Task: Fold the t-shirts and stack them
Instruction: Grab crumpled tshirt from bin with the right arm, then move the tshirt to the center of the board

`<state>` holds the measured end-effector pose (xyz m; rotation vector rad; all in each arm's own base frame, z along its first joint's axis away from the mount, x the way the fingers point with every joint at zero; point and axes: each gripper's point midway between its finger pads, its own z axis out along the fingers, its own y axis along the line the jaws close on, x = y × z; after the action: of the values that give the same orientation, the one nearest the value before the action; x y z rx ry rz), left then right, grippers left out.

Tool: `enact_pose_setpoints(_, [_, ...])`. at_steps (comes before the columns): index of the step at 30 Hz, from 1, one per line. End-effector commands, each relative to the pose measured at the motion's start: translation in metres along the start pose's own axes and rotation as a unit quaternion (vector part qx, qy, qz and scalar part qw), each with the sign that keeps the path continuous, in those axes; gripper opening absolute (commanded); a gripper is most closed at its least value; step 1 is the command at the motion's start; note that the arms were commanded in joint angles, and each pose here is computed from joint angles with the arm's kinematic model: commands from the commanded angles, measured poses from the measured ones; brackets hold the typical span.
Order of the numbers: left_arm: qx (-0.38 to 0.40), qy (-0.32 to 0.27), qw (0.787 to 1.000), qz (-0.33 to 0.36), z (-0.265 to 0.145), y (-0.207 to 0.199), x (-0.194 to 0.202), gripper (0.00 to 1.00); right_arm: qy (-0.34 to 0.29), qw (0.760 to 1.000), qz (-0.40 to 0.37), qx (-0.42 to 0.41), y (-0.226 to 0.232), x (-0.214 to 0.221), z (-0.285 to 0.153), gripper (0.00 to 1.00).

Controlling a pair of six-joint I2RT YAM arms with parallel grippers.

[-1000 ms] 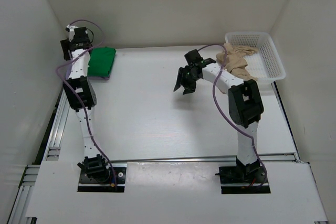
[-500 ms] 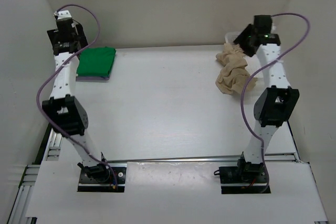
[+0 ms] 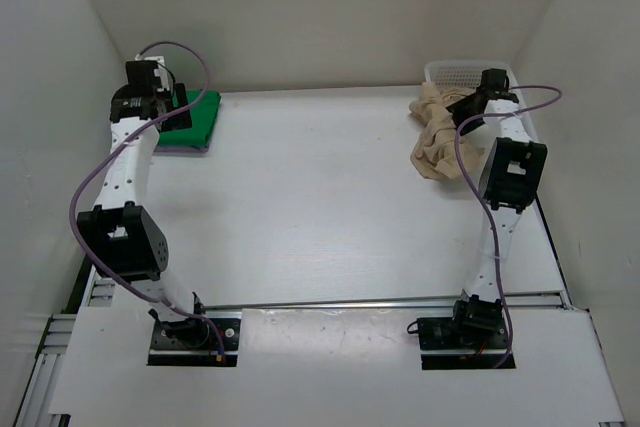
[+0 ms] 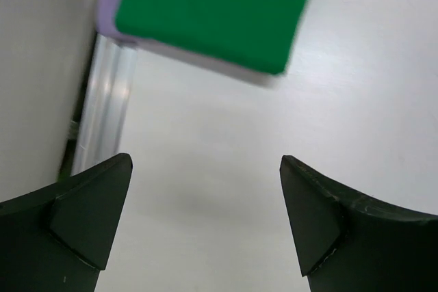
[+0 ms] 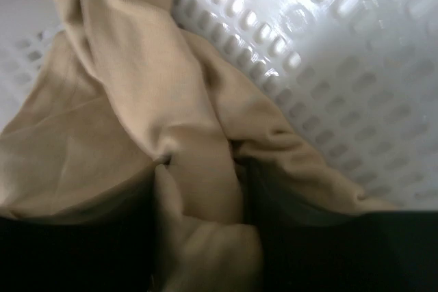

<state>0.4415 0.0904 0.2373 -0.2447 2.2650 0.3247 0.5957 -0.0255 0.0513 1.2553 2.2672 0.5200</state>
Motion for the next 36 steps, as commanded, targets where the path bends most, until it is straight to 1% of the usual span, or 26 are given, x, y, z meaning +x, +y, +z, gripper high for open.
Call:
enact_pose_setpoints(1, [0.142,0.036,0.989,-0.009,-0.052,-0.03,0.002,1.0,-0.001,0.997,0.009,-0.078,0.044,-0.003,-0.026,0.31])
enact_pose_setpoints(3, [0.185,0.077,0.98,-0.01,-0.07,-0.042,0.015,1.0,-0.013,0.998,0.005,-0.067,0.039,-0.005,-0.029,0.15])
enact_pose_setpoints(4, [0.205,0.089,0.975,-0.012,-0.078,-0.047,0.019,1.0,-0.031,0.997,-0.007,-0.069,0.044,-0.012,-0.043,0.02])
enact_pose_setpoints(5, [0.254,0.106,0.961,-0.017,-0.088,-0.063,0.024,1.0,-0.047,0.997,-0.014,-0.065,0.044,-0.017,-0.05,0.0])
enact_pose_setpoints(7, [0.294,0.149,0.943,-0.038,-0.106,-0.067,0.04,1.0,-0.105,0.993,-0.028,-0.055,0.049,-0.038,-0.077,0.0])
enact_pose_setpoints(8, [0.344,0.157,0.925,-0.048,-0.123,-0.081,0.042,1.0,-0.121,0.99,-0.044,-0.048,0.047,-0.043,-0.086,0.0])
enact_pose_setpoints(9, [0.364,0.175,0.913,-0.06,-0.134,-0.084,0.05,1.0,-0.149,0.986,-0.053,-0.058,0.058,-0.052,-0.112,0.0])
enact_pose_setpoints(11, [0.407,0.227,0.881,-0.082,-0.159,-0.095,0.069,1.0,-0.193,0.978,-0.07,-0.046,0.059,-0.066,-0.137,0.0])
enact_pose_setpoints(12, [0.409,0.235,0.878,-0.08,-0.162,-0.098,0.076,1.0,-0.208,0.974,-0.073,-0.045,0.06,-0.07,-0.149,0.0])
enact_pose_setpoints(13, [0.413,0.255,0.871,-0.075,-0.172,-0.104,0.096,1.0,-0.231,0.968,-0.077,-0.057,0.069,-0.075,-0.178,0.0])
enact_pose_setpoints(14, [0.423,0.262,0.865,-0.068,-0.181,-0.11,0.106,1.0,-0.246,0.964,-0.088,-0.059,0.072,-0.078,-0.193,0.0])
enact_pose_setpoints(15, [0.442,0.259,0.857,-0.052,-0.2,-0.119,0.115,1.0,-0.264,0.957,-0.092,-0.072,0.08,-0.082,-0.218,0.0])
enact_pose_setpoints(16, [0.453,0.278,0.846,-0.05,-0.205,-0.125,0.128,1.0,-0.278,0.953,-0.091,-0.081,0.086,-0.085,-0.233,0.0])
enact_pose_setpoints(18, [0.47,0.267,0.841,-0.029,-0.211,-0.136,0.126,1.0,-0.29,0.948,-0.095,-0.094,0.091,-0.082,-0.266,0.0])
enact_pose_setpoints(19, [0.481,0.285,0.829,-0.009,-0.213,-0.151,0.13,1.0,-0.301,0.943,-0.1,-0.105,0.097,-0.083,-0.282,0.0])
enact_pose_setpoints(20, [0.496,0.274,0.824,0.004,-0.222,-0.159,0.117,1.0,-0.307,0.94,-0.1,-0.113,0.1,-0.083,-0.293,0.0])
enact_pose_setpoints(21, [0.532,0.271,0.802,0.003,-0.235,-0.17,0.111,1.0,-0.313,0.935,-0.107,-0.125,0.103,-0.08,-0.313,0.0])
enact_pose_setpoints(24, [0.622,0.278,0.732,-0.009,-0.276,-0.191,0.105,1.0,-0.326,0.928,-0.108,-0.146,0.109,-0.074,-0.349,0.0])
enact_pose_setpoints(25, [0.671,0.275,0.688,-0.021,-0.297,-0.197,0.099,1.0,-0.322,0.925,-0.114,-0.165,0.115,-0.069,-0.36,0.0])
enact_pose_setpoints(28, [0.729,0.279,0.625,-0.016,-0.325,-0.21,0.1,0.97,-0.324,0.917,-0.122,-0.197,0.124,-0.059,-0.394,0.0])
enact_pose_setpoints(29, [0.733,0.292,0.614,-0.003,-0.332,-0.215,0.109,0.97,-0.319,0.913,-0.131,-0.219,0.131,-0.048,-0.409,0.0])
enact_pose_setpoints(30, [0.738,0.289,0.609,0.008,-0.333,-0.22,0.113,0.97,-0.313,0.912,-0.136,-0.229,0.134,-0.039,-0.417,0.0])
enact_pose_setpoints(31, [0.731,0.288,0.619,0.023,-0.332,-0.222,0.12,0.97,-0.319,0.908,-0.136,-0.236,0.134,-0.037,-0.428,0.0])
enact_pose_setpoints(32, [0.726,0.294,0.621,0.029,-0.33,-0.224,0.127,0.97,-0.312,0.906,-0.143,-0.246,0.137,-0.026,-0.433,0.0])
enact_pose_setpoints(33, [0.722,0.307,0.619,0.036,-0.333,-0.225,0.14,0.96,-0.312,0.901,-0.155,-0.258,0.138,-0.012,-0.447,0.0])
enact_pose_setpoints(36, [0.721,0.305,0.62,0.052,-0.341,-0.222,0.152,0.96,-0.312,0.893,-0.169,-0.278,0.136,0.013,-0.473,0.0])
